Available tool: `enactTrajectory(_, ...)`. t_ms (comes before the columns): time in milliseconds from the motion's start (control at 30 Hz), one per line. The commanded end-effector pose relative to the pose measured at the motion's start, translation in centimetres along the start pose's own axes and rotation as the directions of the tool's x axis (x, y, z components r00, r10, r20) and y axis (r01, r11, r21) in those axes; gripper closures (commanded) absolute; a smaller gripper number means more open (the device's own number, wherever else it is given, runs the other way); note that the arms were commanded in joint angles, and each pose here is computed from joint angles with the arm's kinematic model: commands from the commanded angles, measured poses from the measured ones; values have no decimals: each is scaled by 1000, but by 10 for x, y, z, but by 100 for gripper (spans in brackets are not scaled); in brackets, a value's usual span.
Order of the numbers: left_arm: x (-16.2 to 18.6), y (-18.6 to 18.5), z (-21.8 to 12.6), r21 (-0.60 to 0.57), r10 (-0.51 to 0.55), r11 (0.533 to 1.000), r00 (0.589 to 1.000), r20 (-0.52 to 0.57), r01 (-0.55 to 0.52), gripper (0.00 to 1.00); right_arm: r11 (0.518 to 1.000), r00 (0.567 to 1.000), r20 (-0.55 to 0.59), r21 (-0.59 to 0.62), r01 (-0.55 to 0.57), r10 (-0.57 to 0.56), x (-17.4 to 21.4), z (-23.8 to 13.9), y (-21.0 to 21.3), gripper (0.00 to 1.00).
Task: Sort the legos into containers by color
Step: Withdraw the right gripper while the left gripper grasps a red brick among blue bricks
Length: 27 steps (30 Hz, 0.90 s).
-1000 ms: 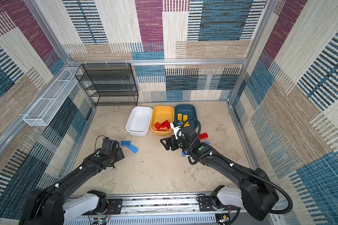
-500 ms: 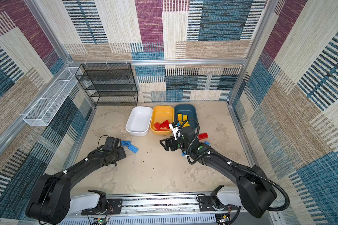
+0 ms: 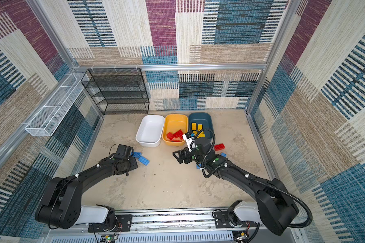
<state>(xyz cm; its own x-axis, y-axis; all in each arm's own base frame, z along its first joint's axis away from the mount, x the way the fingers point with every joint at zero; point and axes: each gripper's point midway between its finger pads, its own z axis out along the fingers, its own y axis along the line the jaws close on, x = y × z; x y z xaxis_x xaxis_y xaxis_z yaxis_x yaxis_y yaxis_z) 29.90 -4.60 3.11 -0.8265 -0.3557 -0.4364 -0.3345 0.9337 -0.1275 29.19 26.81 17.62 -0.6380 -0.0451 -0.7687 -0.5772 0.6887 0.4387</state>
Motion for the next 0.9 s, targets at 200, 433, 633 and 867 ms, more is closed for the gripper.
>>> enactTrajectory(200,-10,-6,6,-6,24,1000,1000,-7,-24,49,1000,1000,22,-6,18,-18,-6,1,2,11)
enactTrajectory(433,-10,-8,7,-8,26,1000,1000,-16,-26,65,1000,999,32,-2,22,-22,-9,-2,2,11)
enactTrajectory(633,-12,-8,-3,5,23,1000,1000,-3,-23,71,1000,999,36,-5,24,-24,-10,-5,4,11)
enactTrajectory(867,-24,-24,-34,101,8,995,1000,29,-11,71,999,998,61,-43,15,-12,-10,-12,11,11)
